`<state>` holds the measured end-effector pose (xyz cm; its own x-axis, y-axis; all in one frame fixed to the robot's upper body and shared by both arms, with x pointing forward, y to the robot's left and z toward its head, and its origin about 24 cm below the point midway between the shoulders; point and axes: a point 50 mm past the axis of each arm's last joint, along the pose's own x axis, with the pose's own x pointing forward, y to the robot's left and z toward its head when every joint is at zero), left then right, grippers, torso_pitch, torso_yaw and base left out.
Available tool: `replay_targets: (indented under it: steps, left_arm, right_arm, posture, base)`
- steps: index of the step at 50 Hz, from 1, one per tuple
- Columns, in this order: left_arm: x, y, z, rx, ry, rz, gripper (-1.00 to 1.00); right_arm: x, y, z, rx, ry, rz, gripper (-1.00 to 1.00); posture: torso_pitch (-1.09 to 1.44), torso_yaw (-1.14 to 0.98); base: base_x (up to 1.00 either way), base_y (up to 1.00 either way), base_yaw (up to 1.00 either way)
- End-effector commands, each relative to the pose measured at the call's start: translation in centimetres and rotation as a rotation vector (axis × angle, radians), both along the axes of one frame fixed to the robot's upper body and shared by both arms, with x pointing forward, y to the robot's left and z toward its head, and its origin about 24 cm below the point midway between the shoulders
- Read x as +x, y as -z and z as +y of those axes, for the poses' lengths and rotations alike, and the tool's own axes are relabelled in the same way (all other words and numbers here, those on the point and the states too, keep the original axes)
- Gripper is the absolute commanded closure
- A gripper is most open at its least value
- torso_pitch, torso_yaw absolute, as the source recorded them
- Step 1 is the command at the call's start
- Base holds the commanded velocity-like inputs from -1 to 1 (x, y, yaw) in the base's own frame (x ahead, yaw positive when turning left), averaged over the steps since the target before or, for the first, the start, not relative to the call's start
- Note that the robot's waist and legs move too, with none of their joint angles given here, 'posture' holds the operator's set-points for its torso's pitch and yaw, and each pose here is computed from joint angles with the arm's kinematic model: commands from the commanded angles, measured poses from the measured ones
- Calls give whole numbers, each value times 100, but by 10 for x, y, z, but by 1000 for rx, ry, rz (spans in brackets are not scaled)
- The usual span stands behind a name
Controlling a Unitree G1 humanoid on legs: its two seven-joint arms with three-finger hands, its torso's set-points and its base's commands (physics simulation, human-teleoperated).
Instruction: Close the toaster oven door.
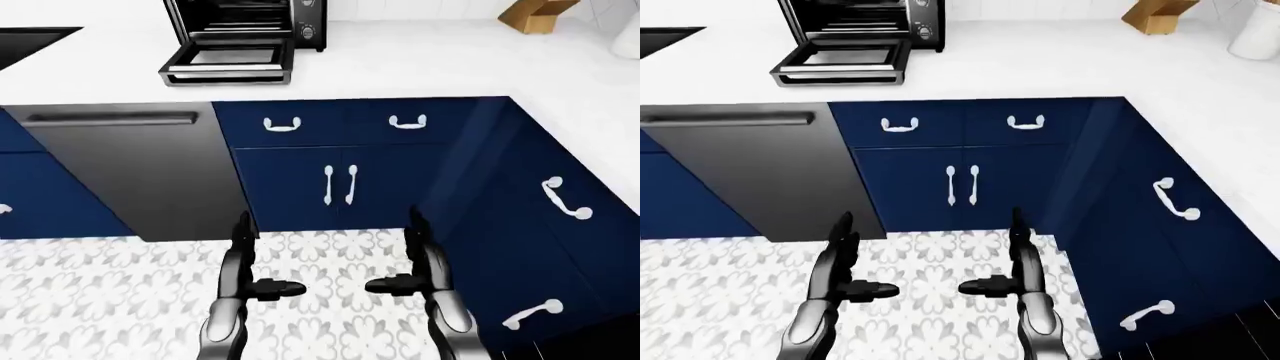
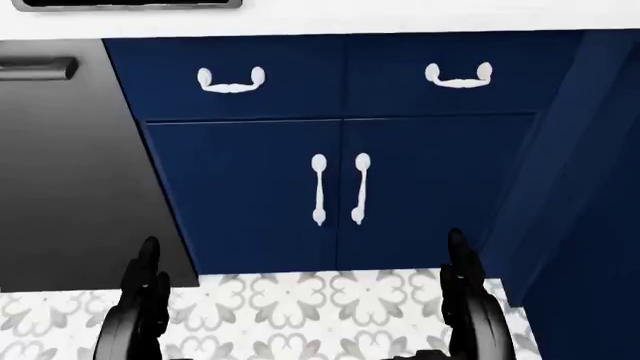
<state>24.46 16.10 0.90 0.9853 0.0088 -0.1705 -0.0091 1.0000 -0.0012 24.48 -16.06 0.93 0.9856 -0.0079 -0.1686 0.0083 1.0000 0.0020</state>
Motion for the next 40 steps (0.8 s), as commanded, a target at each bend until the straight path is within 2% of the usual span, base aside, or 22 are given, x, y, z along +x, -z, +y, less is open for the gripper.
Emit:
replay_targets:
  steps: [1,8,21,25,30,31,36,40]
  left_arm:
    - [11,-31,2,-6,0,-155,-100]
    - [8,-39,9,-7,-4,-164,-100]
    - [9,-79,41,4,-70,-251,-100]
    - [13,-97,61,12,-119,-290,-100]
    - [14,-136,80,10,-155,-345,-100]
    - [13,-142,83,25,-161,-370,-100]
    - [15,-163,101,25,-197,-403,-100]
    - [13,-173,109,22,-213,-416,-100]
  right_arm:
    - [11,-38,0,3,-17,-181,-100]
    - [16,-52,-6,1,-14,-207,-100]
    - [26,-94,-19,0,5,-287,-100]
    - [24,-110,-21,-6,2,-320,-100]
    - [26,-134,-27,-1,-3,-362,-100]
    - [26,-139,-29,-5,3,-369,-100]
    - [28,-169,-42,-15,33,-428,-100]
    - [27,-177,-45,-9,26,-444,-100]
  posture:
    - [0,0]
    - [0,0]
    - [0,0]
    - [0,0]
    - [0,0]
    - [0,0]
    - [0,0]
    - [0,0]
  base:
    - [0,0,0]
    - [0,0,0]
    - [0,0,0]
    - [0,0,0]
    - [0,0,0]
    - [0,0,0]
    - [0,0,0]
    - [0,0,0]
